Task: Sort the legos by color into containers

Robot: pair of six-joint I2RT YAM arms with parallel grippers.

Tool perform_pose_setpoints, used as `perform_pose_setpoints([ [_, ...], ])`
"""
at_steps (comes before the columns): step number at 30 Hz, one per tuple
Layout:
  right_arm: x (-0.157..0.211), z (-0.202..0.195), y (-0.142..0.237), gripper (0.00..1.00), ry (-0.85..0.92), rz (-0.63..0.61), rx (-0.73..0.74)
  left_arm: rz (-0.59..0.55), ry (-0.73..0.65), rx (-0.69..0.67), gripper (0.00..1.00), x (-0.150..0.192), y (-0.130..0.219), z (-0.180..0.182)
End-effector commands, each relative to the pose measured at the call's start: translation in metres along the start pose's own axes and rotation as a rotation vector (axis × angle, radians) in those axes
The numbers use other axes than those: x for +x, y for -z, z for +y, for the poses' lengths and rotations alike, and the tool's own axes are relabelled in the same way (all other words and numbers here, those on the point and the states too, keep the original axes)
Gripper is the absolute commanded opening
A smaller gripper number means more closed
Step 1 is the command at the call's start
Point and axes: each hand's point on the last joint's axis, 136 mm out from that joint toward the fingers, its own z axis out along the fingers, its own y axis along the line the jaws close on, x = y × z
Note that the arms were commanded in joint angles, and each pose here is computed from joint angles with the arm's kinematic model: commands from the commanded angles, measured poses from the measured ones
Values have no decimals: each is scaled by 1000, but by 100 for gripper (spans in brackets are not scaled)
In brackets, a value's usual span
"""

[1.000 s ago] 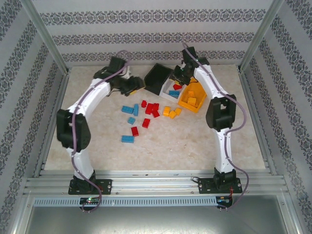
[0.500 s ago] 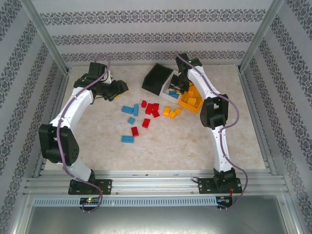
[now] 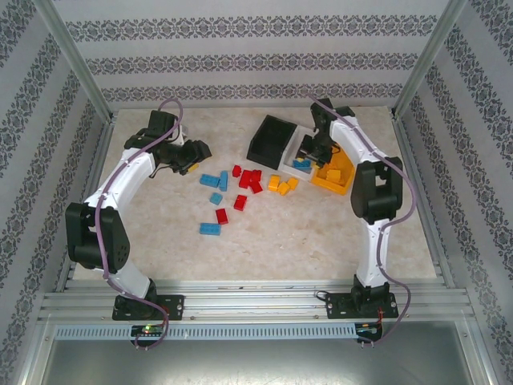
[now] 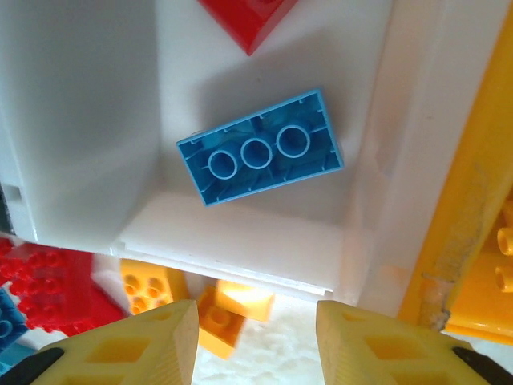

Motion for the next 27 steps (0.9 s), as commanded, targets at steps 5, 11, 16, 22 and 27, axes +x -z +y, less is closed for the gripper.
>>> perform_pose_setpoints([
  [5, 16, -37, -1, 49, -142, 28, 41, -52, 13, 35, 56, -6, 9, -5],
  [11, 3, 1, -13, 50, -367, 16, -13, -43, 2, 29, 56, -6, 9, -5],
  [16, -13, 10, -3, 49, -541, -123, 58, -24, -11, 22, 56, -1, 10, -4],
  [22, -20, -6, 8, 44, -669, -203, 162, 9, -27, 13, 56, 7, 11, 1],
  [27, -13, -21, 2, 42, -771, -200, 184, 19, -30, 10, 56, 10, 12, 3],
])
